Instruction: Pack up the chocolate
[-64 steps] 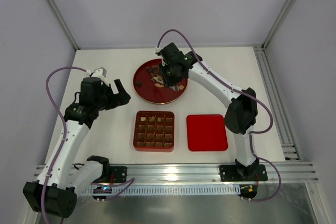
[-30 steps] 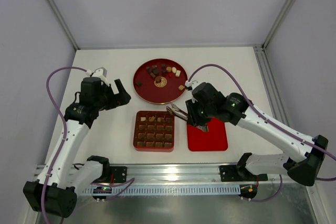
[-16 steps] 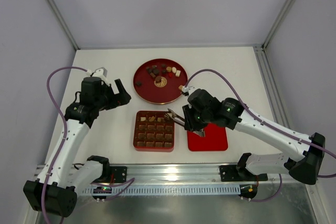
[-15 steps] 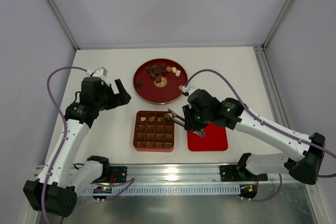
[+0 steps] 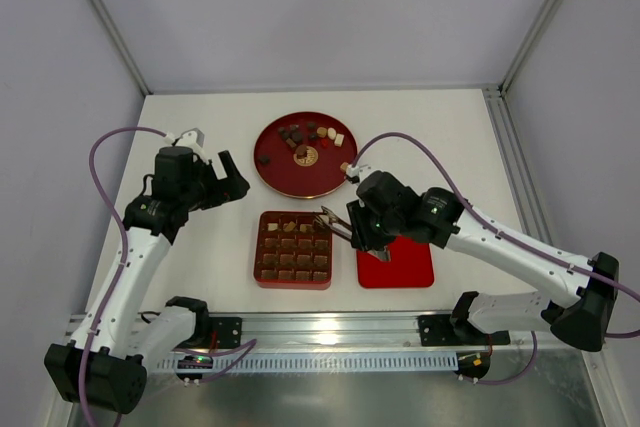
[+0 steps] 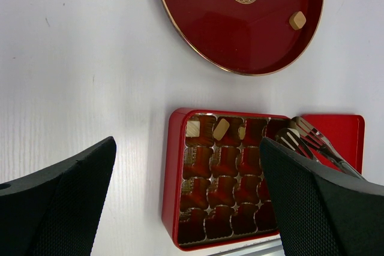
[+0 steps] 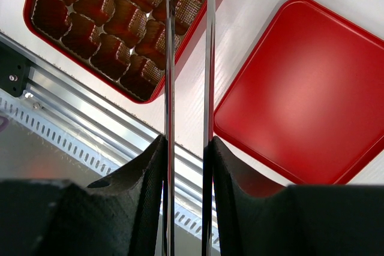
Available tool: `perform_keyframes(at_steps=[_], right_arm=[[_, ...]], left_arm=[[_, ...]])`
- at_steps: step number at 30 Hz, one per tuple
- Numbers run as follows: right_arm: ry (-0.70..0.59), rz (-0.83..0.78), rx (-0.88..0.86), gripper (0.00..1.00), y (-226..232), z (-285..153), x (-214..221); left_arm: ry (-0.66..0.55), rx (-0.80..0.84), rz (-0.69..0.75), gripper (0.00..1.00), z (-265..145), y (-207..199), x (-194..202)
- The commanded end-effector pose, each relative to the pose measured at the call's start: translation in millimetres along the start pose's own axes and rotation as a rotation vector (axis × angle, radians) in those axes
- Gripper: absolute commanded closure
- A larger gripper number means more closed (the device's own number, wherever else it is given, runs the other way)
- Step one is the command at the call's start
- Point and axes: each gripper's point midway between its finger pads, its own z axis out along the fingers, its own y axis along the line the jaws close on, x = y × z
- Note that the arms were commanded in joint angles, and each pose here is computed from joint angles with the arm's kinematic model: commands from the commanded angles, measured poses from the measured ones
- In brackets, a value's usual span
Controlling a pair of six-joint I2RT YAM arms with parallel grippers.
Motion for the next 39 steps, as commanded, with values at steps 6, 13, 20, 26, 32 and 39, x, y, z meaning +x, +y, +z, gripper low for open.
perform_keyframes(at_steps=[6,13,20,26,32,39], right_arm=[[-0.040,0.006,-0.009,0.63,6.3,2.9,-9.3],[-0.035,0.001,-0.001,0.63,6.3,4.4,-7.6],[-0.034,-0.002,0.000,0.63,7.9,4.7,-8.1],[-0.036,-0.005,0.003,0.63,7.7,4.9,-8.6],[-0.041,-0.007,0.000,0.62,9.1,3.3,-10.5],[-0.040,-0.010,0.000,0.61,10.3,3.9,-11.0]], left_arm=[[-0.006,0.014,0.017,0.00,-0.4,-2.1,-1.2],[-0.009,0.014,0.016,0.00,-0.8,-2.0,-1.9],[-0.010,0.012,0.016,0.00,-0.7,-1.8,-2.0],[-0.013,0.012,0.015,0.00,-1.3,-2.0,-2.9],[-0.015,0.012,0.017,0.00,-1.7,-1.8,-3.2],[-0.014,0.013,0.017,0.00,-1.7,-2.1,-3.1]])
